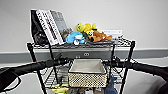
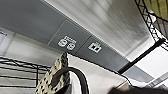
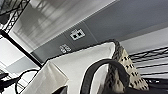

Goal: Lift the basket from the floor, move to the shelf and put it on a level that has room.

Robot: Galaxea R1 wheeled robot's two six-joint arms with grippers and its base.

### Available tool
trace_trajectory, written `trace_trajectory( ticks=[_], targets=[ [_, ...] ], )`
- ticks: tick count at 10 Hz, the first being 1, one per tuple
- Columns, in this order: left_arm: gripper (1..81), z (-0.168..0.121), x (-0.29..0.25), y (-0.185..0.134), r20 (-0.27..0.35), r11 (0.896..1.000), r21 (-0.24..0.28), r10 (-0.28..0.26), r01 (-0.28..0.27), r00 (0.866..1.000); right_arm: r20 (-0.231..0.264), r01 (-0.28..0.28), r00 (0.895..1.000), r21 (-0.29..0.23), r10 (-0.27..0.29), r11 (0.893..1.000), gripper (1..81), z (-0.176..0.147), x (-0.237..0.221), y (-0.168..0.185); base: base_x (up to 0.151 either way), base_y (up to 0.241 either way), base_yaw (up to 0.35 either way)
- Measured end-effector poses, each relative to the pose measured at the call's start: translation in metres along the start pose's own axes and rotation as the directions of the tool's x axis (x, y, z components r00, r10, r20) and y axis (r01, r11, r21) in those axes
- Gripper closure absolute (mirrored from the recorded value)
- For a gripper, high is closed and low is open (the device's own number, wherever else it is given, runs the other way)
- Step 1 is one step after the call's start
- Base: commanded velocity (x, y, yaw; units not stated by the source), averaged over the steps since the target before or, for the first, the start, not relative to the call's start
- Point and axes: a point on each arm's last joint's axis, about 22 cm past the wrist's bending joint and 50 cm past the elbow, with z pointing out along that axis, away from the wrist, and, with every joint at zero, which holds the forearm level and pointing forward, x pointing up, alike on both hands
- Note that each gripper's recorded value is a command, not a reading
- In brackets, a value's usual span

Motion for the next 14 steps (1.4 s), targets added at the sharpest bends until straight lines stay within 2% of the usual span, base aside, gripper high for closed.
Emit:
trace_trajectory(
  ticks=[4,6,9,11,14],
  targets=[
    [1.0,-0.027,-0.007,0.010,0.016,0.999,-0.028,0.020,-0.020,1.000,0.003,0.013,1.000,0.041,-0.013,0.999,1.0,-0.025,-0.001,-0.015,0.000,0.000,0.000],
    [1.0,-0.054,0.000,-0.003,0.001,1.000,-0.009,0.023,-0.023,1.000,0.005,0.015,1.000,0.065,-0.015,0.998,1.0,-0.037,-0.006,-0.023,0.000,0.000,0.000],
    [1.0,-0.077,-0.007,-0.002,0.005,0.999,-0.017,0.035,-0.035,0.999,-0.014,0.013,1.000,0.066,-0.012,0.998,1.0,-0.069,-0.007,-0.017,0.000,0.000,0.000],
    [1.0,-0.094,-0.012,-0.002,0.007,0.999,-0.021,0.038,-0.037,0.999,-0.017,0.009,1.000,0.085,-0.008,0.996,1.0,-0.087,-0.015,-0.023,0.000,0.000,0.000],
    [1.0,-0.117,-0.033,-0.005,0.029,0.999,-0.023,0.038,-0.037,0.999,-0.017,-0.022,1.000,0.086,0.023,0.996,1.0,-0.118,-0.039,-0.015,0.000,0.000,0.000]
  ],
)
